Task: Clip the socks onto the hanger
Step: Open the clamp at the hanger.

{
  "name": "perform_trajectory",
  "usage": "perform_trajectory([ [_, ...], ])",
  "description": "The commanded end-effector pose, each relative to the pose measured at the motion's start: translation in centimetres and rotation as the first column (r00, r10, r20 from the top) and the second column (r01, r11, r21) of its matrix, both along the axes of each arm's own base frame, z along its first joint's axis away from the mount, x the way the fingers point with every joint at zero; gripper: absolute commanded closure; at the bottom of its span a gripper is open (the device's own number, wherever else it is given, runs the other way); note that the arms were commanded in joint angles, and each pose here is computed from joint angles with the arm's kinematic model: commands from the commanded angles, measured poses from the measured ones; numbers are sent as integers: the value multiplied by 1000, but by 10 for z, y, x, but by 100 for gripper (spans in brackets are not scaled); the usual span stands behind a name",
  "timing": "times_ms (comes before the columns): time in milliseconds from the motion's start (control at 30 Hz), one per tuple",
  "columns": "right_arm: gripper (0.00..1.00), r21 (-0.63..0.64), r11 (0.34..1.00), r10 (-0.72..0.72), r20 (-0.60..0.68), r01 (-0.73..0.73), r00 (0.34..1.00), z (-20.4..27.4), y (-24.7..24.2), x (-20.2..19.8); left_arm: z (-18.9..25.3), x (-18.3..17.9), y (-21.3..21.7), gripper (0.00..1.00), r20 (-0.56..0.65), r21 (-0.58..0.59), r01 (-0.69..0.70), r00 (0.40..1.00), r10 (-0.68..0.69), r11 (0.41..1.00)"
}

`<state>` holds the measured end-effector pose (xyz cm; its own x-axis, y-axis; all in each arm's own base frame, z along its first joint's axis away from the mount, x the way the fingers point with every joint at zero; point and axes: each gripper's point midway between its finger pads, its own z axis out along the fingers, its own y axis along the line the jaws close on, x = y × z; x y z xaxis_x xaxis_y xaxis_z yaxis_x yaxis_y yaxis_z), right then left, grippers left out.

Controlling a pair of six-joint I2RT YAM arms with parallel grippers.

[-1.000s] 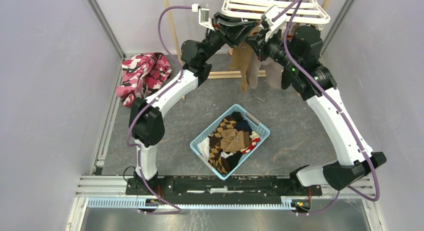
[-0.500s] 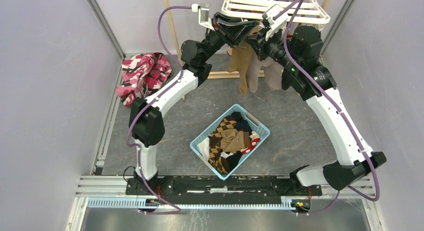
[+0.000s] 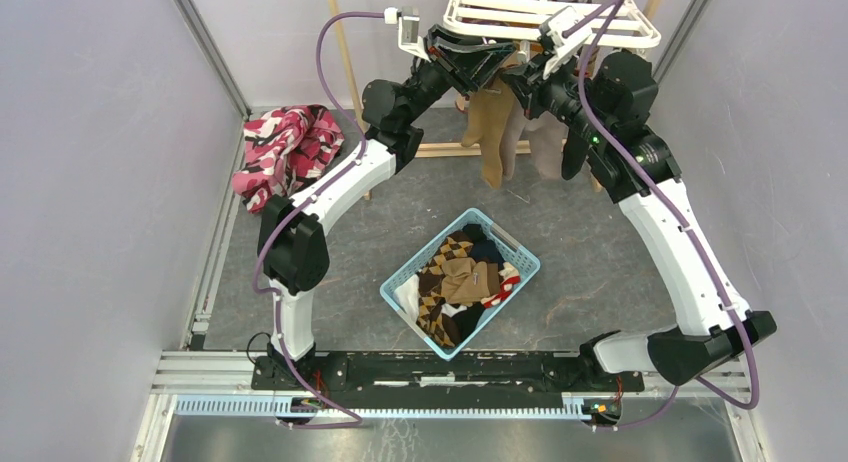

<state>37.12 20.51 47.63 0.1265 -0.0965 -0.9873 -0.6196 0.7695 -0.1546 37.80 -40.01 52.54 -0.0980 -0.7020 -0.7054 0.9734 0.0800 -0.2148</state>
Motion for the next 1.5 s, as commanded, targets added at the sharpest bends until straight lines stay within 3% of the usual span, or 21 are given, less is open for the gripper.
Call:
perform_trajectory([
  [0, 100, 60, 998, -22, 76, 18, 997, 27, -12, -7, 30, -25, 12, 75, 73, -34, 6, 997, -4, 999],
  [433, 100, 30, 999, -17, 60, 15, 998, 11, -13, -3, 31, -29, 19, 25, 60, -48, 14, 998, -12, 999],
  [1000, 100, 24, 1000, 2, 60, -4, 998, 10, -12, -2, 28, -23, 49, 16, 23, -62, 67, 998, -66, 996],
  [1467, 100, 27, 1000, 4, 61, -6, 998, 11, -13, -3, 27, -19, 49, 24, 20, -45, 69, 997, -68, 997],
])
